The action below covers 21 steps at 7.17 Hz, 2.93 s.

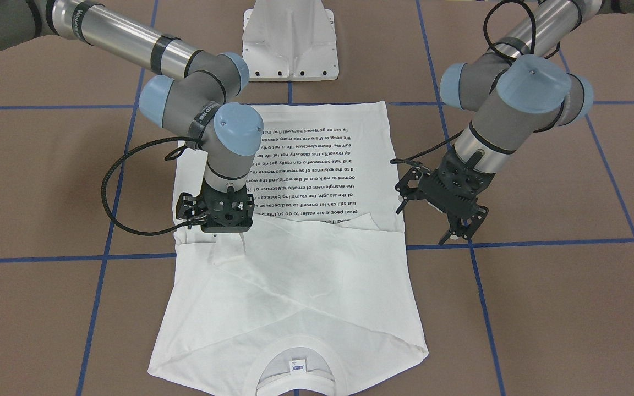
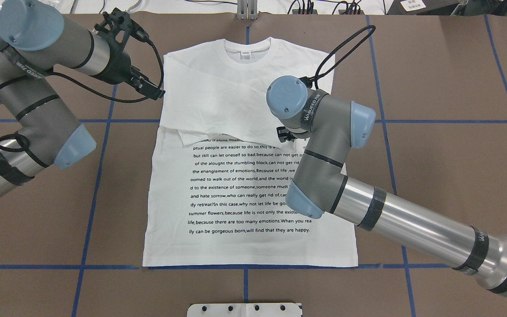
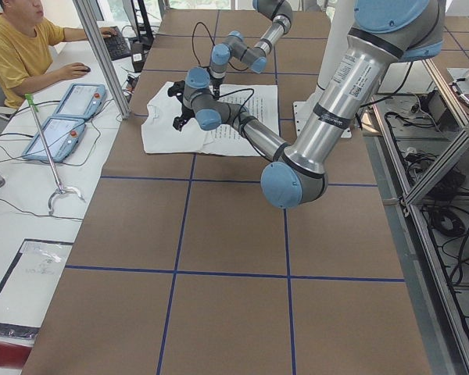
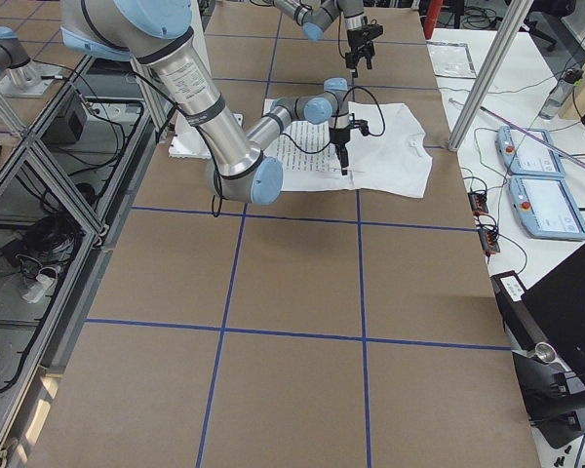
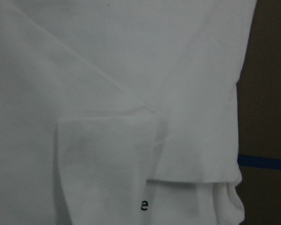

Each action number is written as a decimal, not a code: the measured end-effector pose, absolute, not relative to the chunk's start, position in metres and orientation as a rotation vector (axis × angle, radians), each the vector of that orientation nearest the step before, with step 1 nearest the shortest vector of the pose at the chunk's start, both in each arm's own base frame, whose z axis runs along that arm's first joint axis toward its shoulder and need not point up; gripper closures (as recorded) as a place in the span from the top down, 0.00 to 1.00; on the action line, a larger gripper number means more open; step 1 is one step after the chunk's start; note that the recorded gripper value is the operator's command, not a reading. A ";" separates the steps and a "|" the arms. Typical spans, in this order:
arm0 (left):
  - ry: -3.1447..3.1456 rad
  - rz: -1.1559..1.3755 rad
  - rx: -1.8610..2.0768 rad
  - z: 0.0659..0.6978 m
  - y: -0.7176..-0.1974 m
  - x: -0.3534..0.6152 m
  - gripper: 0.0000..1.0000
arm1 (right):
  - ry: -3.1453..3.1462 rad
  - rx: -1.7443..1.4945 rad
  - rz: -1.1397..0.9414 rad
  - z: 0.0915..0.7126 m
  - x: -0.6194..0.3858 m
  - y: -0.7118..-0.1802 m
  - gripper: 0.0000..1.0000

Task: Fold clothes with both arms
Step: 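Move both grippers down to the shirt hem corners nearest the robot, then grasp both hem corners with the left and right grippers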

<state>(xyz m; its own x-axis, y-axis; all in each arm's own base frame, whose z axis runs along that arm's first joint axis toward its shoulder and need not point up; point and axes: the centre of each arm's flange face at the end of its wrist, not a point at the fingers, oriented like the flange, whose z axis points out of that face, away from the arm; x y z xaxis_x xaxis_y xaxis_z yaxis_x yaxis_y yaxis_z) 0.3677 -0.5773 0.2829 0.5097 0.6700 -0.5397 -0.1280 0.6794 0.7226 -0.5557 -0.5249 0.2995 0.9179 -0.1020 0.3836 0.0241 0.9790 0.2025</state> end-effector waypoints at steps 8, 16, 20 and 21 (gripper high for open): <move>1.088 0.262 0.564 0.262 -0.488 0.351 1.00 | -0.718 0.265 0.048 0.265 -0.378 -0.447 1.00; 1.134 -0.094 0.159 0.324 -0.224 0.465 0.75 | -0.923 0.247 0.244 0.315 -0.400 -0.267 1.00; 1.105 -0.104 0.143 0.365 -0.222 0.475 0.75 | -0.924 0.248 0.244 0.315 -0.400 -0.266 1.00; 1.094 -0.104 0.142 0.371 -0.221 0.473 0.75 | -0.923 0.249 0.244 0.315 -0.400 -0.266 1.00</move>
